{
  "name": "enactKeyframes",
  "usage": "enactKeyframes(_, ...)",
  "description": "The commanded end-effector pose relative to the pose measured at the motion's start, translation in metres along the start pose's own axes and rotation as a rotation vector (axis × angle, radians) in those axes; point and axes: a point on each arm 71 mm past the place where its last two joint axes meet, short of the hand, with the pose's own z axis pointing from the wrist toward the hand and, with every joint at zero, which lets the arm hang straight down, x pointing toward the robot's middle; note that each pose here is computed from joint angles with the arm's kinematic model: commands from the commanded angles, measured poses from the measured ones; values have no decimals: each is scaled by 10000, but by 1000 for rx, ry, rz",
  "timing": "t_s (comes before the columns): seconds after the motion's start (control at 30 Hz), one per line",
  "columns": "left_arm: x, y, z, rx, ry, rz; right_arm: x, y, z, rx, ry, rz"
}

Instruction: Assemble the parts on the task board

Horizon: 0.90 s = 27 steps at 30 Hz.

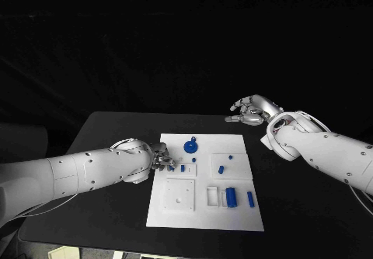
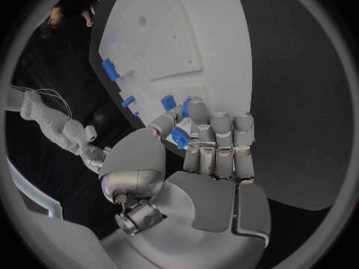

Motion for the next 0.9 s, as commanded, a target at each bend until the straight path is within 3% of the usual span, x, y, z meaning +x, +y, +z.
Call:
enactKeyframes(0.03, 9, -27, 1, 10, -2, 15, 11, 11, 0, -6, 12, 0)
enactKeyframes(0.9, 42, -38, 7, 13, 28, 56, 3, -3, -7, -3, 12, -1)
